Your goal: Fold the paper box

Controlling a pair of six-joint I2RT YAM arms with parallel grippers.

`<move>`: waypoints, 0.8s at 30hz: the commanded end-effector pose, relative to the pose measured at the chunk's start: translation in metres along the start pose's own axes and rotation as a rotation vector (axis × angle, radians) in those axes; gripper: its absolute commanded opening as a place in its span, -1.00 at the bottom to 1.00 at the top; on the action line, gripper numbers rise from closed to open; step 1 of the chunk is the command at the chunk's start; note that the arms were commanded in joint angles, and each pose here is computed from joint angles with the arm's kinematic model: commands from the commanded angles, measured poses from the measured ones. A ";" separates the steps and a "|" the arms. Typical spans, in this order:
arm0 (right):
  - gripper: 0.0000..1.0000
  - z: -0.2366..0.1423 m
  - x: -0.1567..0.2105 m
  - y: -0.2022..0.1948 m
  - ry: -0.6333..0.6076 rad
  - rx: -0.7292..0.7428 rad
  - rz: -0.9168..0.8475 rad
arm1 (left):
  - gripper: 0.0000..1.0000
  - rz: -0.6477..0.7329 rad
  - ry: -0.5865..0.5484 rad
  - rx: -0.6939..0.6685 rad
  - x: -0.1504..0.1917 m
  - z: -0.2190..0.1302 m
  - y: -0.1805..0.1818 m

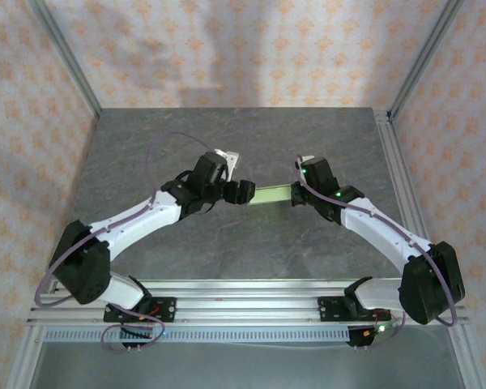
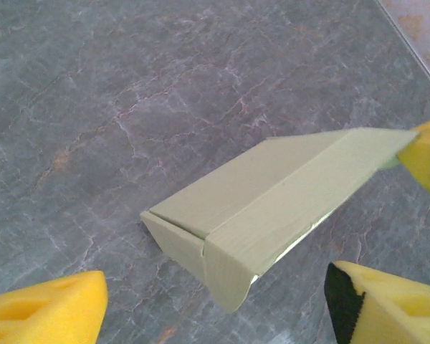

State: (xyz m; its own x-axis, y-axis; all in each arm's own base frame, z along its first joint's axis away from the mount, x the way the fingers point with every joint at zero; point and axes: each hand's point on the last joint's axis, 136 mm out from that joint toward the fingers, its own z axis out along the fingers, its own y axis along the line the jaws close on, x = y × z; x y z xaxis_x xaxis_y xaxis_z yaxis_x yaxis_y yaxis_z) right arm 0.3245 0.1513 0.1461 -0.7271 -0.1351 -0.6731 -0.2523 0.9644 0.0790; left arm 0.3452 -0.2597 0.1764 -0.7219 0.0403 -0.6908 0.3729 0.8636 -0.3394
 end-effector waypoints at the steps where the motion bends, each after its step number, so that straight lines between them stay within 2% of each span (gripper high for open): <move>1: -0.94 -0.001 -0.002 -0.003 -0.028 0.022 0.001 | 0.59 -0.115 -0.008 -0.032 -0.022 -0.001 -0.005; 10: -0.94 0.001 -0.008 -0.003 0.016 0.040 -0.006 | 0.56 -0.148 -0.008 -0.075 -0.033 -0.001 0.000; 13: -0.93 0.002 -0.013 -0.003 0.038 0.051 -0.009 | 0.57 -0.084 0.026 -0.088 -0.033 -0.003 0.000; 17: -0.93 0.006 -0.015 -0.003 0.058 0.064 -0.017 | 0.55 -0.006 0.099 -0.179 -0.024 -0.006 0.014; 21: -0.93 0.011 -0.016 -0.003 0.074 0.070 -0.026 | 0.46 -0.004 0.185 -0.201 -0.015 -0.006 0.016; 24: -0.93 0.017 -0.013 -0.006 0.100 0.094 -0.033 | 0.34 -0.034 0.208 -0.175 -0.012 -0.002 0.010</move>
State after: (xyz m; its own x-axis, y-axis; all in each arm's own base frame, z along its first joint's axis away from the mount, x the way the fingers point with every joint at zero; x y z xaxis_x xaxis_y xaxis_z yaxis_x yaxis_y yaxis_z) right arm 0.3452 0.1561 0.1433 -0.7685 -0.1588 -0.6198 -0.2302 0.9725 0.0362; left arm 0.3660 -0.2570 0.1906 -0.8080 0.0649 -0.5856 0.2629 0.9292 -0.2597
